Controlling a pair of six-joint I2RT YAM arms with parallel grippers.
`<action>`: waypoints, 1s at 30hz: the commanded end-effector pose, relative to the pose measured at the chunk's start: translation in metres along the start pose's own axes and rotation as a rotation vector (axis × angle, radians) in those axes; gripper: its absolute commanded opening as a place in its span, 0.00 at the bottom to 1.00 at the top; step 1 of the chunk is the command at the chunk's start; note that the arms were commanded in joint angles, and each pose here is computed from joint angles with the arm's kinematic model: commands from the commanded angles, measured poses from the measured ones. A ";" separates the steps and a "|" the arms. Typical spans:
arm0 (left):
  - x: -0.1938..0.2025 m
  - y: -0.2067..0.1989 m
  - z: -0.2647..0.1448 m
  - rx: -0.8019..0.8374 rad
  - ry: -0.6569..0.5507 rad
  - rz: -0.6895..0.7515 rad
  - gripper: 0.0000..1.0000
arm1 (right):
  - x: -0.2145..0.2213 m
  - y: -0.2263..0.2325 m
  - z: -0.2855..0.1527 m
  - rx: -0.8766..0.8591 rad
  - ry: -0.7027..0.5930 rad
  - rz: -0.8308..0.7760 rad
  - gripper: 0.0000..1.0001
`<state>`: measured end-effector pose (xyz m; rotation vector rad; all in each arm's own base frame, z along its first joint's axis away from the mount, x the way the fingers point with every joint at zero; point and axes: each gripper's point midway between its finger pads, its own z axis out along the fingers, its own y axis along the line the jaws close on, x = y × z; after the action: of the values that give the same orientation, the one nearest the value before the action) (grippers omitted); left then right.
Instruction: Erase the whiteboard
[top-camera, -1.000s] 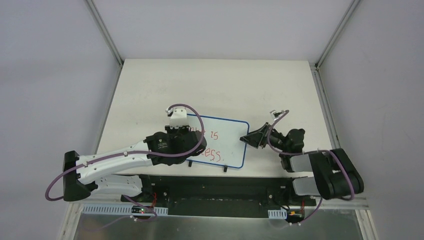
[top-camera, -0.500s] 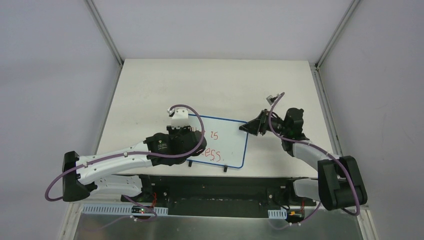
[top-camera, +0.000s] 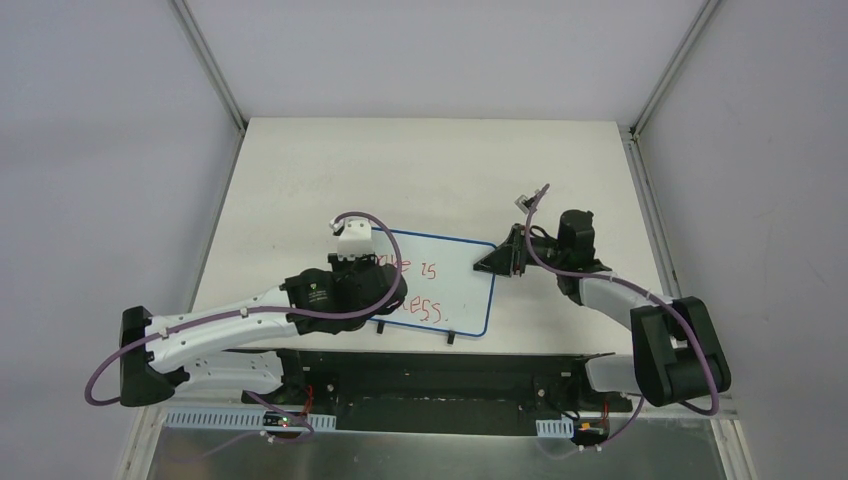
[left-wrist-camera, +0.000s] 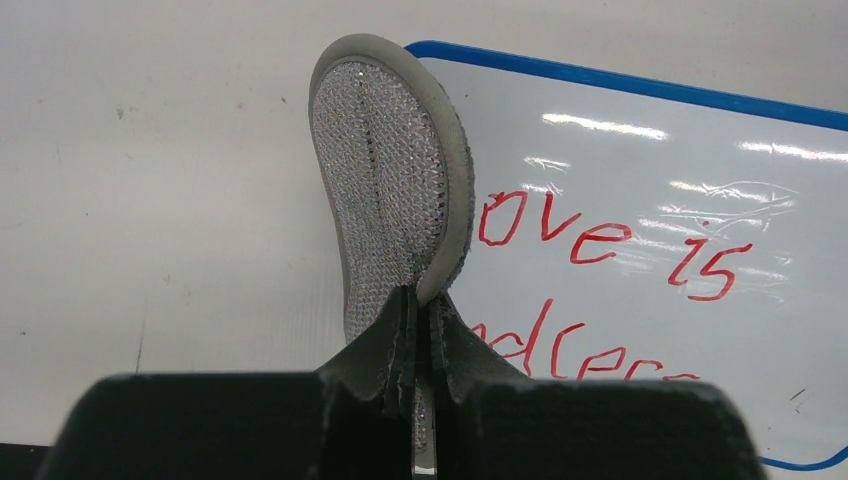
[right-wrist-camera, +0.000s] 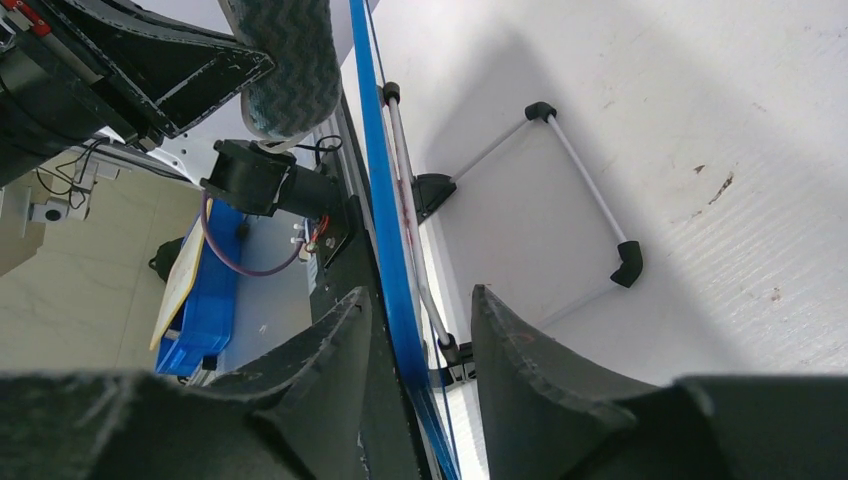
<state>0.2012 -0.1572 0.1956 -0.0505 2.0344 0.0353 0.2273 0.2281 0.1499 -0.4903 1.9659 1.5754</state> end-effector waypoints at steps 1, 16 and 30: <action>-0.009 -0.003 -0.002 -0.004 -0.011 0.034 0.00 | -0.011 0.012 0.003 -0.063 0.010 -0.096 0.43; -0.008 0.005 0.009 -0.087 0.009 0.024 0.00 | -0.005 0.007 0.008 -0.076 0.022 -0.093 0.14; -0.019 0.002 0.022 -0.163 -0.027 -0.002 0.00 | 0.003 0.013 0.006 -0.078 0.017 -0.147 0.00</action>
<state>0.2205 -0.1513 0.1887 -0.1095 2.0489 0.1748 0.2195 0.2371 0.1502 -0.6199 1.9033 1.6082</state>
